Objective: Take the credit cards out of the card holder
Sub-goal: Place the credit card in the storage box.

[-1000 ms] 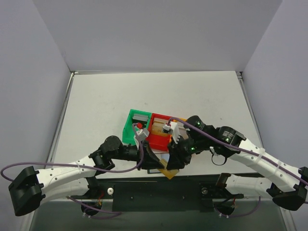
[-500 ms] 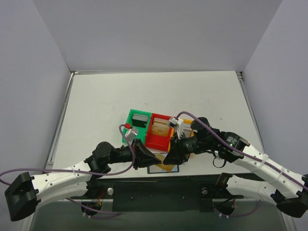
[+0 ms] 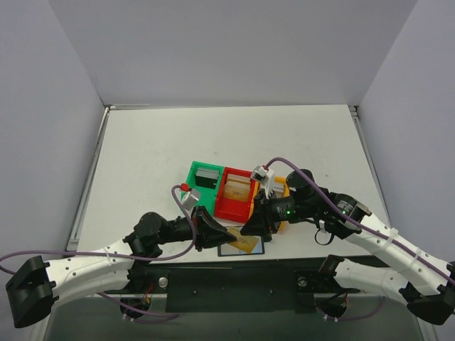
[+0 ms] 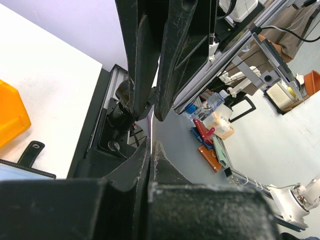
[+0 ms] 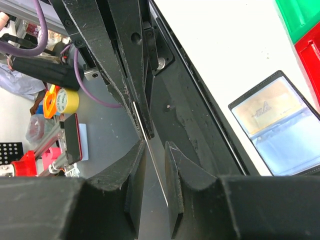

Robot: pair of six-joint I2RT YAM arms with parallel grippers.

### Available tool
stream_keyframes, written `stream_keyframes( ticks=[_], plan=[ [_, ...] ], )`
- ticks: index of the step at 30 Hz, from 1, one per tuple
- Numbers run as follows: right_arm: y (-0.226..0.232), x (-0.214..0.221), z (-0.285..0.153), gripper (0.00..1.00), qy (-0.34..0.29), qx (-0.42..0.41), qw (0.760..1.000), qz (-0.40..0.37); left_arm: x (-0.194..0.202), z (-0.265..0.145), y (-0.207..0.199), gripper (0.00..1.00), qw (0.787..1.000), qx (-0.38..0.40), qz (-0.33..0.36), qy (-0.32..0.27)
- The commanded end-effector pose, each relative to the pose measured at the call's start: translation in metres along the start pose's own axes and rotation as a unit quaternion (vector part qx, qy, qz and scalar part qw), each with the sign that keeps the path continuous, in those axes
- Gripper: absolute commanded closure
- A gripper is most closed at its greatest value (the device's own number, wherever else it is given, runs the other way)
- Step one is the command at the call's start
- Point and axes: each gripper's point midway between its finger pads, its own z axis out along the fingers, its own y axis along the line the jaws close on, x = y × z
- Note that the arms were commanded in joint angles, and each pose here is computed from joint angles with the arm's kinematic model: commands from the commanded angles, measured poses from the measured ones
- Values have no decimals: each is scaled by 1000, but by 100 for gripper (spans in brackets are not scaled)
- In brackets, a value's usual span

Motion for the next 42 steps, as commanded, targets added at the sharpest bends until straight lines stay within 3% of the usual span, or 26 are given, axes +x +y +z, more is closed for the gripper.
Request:
stream_keyframes(
  ticks=[1,10,17,24,25,27,31,35,38,42],
  plan=[
    [6,-2,0,82,-3,-19,1000,-1,-14,0,-12,100,999,19,17,-30],
    [6,4,1,81,10,-29,1000,1,-19,1,-17,100,999,29,18,-40],
    [6,3,0,100,5,-28,1000,-3,-17,3,-17,100,999,34,12,-34],
    [4,-2,-6,100,-6,-22,1000,-7,-15,2,-15,100,999,29,5,-33],
    [3,-5,-8,100,-10,-19,1000,-9,-15,1,-13,75,999,20,1,-28],
    [-1,-10,-11,100,-8,-6,1000,-22,-17,-1,-7,55,1000,-9,-6,-22],
    [-21,-17,-15,100,5,31,999,-26,-36,-21,-3,36,997,-56,12,-55],
    [-44,-35,-17,100,-14,68,997,-40,-55,-46,2,35,989,-112,36,-89],
    [-75,-57,-19,100,-44,155,986,-43,-58,-59,6,35,984,-142,44,-98],
    [-104,-56,-7,100,-7,194,975,-109,-58,-67,10,35,980,-156,43,-112]
  ],
)
